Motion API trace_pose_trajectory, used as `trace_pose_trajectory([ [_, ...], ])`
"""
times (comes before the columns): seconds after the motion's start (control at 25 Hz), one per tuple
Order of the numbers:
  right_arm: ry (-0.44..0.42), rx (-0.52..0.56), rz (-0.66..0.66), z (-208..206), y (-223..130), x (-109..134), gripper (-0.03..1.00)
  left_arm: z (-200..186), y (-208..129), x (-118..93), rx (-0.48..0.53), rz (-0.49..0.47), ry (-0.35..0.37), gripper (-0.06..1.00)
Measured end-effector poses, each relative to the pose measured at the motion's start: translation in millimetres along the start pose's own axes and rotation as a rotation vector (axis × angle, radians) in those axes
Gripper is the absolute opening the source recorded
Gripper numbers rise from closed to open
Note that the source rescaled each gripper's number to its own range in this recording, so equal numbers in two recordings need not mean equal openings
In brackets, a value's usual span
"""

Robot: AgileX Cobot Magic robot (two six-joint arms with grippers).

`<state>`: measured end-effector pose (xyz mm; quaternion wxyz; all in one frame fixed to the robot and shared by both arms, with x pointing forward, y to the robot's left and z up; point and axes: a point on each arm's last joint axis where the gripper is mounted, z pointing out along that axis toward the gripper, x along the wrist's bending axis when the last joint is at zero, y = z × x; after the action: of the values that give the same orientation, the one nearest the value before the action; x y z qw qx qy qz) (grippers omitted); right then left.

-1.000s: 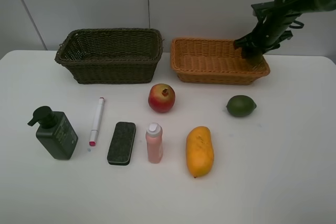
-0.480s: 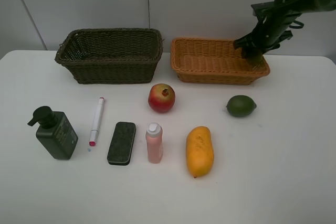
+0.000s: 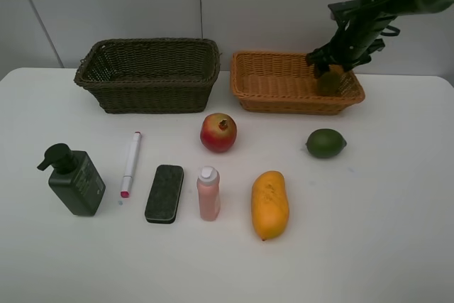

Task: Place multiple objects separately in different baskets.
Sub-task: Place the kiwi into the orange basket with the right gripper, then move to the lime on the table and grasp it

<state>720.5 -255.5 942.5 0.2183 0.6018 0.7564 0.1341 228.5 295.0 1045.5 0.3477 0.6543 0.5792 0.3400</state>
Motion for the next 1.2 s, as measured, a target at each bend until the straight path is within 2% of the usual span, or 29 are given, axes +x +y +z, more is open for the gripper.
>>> trace_pose_trajectory([
  [0.24,-0.01,0.015,-0.015,-0.1,-1.2,-0.1,0.51,0.0,0.0,0.0,0.0,0.0,0.0,1.0],
  [0.4,-0.016,0.032,-0.023,-0.1,-2.8,-0.7,0.75,0.0,0.0,0.0,0.0,0.0,0.0,1.0],
  [0.52,-0.043,0.051,-0.053,-2.1,-4.0,-3.5,0.79,0.0,0.0,0.0,0.0,0.0,0.0,1.0],
  [1.0,-0.067,-0.029,-0.049,-43.0,10.1,-11.2,0.8,0.0,0.0,0.0,0.0,0.0,0.0,1.0],
  [1.2,-0.064,-0.007,-0.038,-43.5,8.1,-11.1,0.8,0.0,0.0,0.0,0.0,0.0,0.0,1.0],
])
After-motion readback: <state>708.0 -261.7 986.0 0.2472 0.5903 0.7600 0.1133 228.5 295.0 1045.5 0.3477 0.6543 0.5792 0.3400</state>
